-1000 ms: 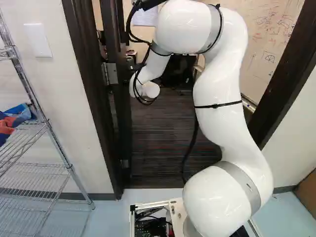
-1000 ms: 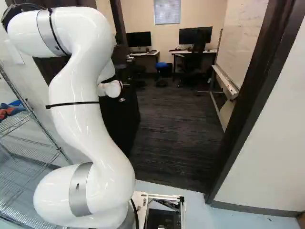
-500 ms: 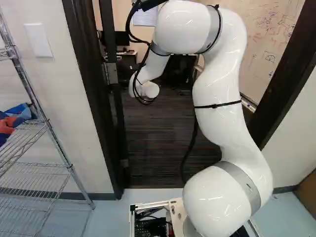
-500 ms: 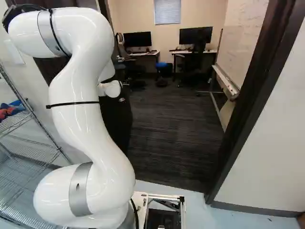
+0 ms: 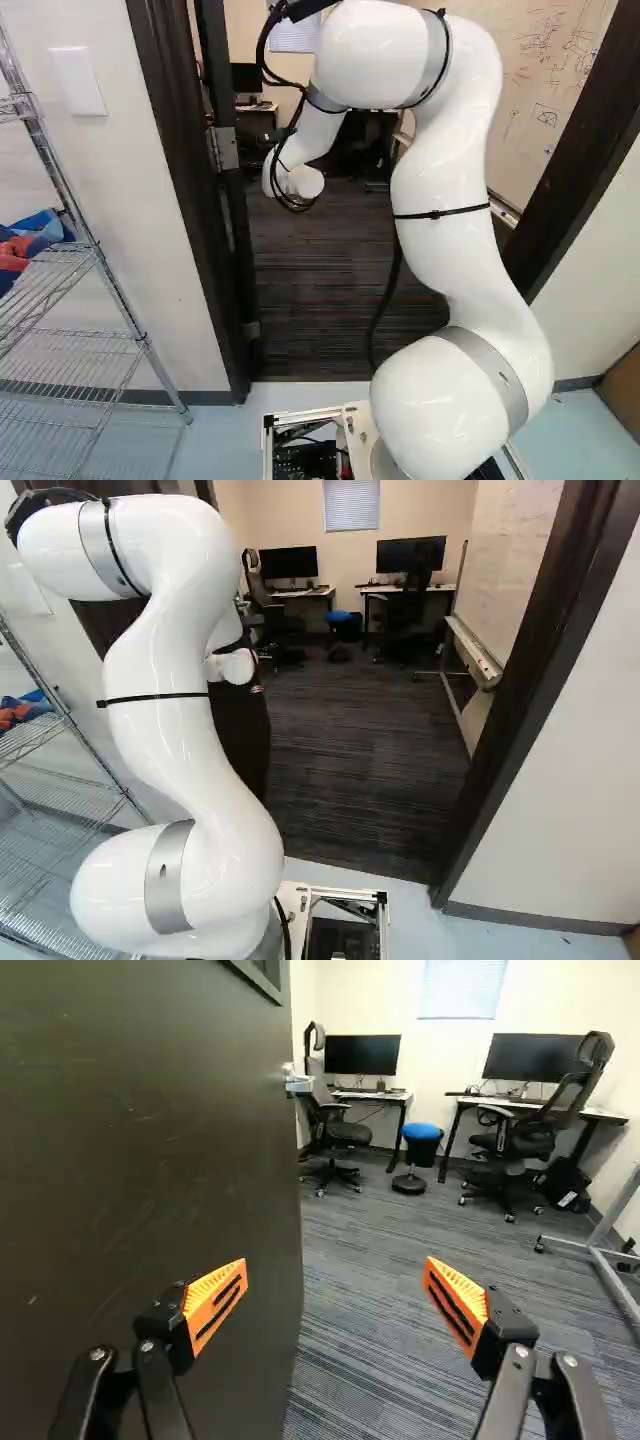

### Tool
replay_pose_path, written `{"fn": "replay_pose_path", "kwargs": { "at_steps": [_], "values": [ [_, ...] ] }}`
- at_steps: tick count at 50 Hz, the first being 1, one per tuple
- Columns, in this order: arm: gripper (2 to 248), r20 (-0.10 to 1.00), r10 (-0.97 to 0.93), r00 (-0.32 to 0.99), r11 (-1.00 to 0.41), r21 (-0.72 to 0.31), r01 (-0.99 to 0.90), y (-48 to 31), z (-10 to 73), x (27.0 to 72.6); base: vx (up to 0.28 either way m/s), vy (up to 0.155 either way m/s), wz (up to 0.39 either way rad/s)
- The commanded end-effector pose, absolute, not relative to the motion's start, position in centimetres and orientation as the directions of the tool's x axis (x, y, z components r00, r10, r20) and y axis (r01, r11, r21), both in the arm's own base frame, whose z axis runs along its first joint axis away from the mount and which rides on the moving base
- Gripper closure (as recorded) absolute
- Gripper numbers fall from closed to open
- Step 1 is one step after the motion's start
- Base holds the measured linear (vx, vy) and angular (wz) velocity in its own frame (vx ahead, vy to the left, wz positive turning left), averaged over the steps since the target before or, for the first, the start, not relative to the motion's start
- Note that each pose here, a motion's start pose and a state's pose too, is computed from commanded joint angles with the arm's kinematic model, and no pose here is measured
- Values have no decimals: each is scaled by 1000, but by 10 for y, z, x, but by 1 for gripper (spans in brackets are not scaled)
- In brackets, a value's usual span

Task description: Open the door and move inside

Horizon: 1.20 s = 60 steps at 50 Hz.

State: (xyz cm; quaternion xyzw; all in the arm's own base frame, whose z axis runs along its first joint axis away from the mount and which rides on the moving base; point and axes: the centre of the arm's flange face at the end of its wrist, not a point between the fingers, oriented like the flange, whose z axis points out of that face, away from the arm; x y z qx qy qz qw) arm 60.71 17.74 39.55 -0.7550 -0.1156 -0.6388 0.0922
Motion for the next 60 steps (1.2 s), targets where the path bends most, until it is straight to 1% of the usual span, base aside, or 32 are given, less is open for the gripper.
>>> {"fn": "replay_pose_path", "kwargs": {
  "at_steps": [60],
  "values": [
    [3, 981, 37, 189, -989, 8, 150, 82, 401, 588, 0, 0, 0]
  ]
}}
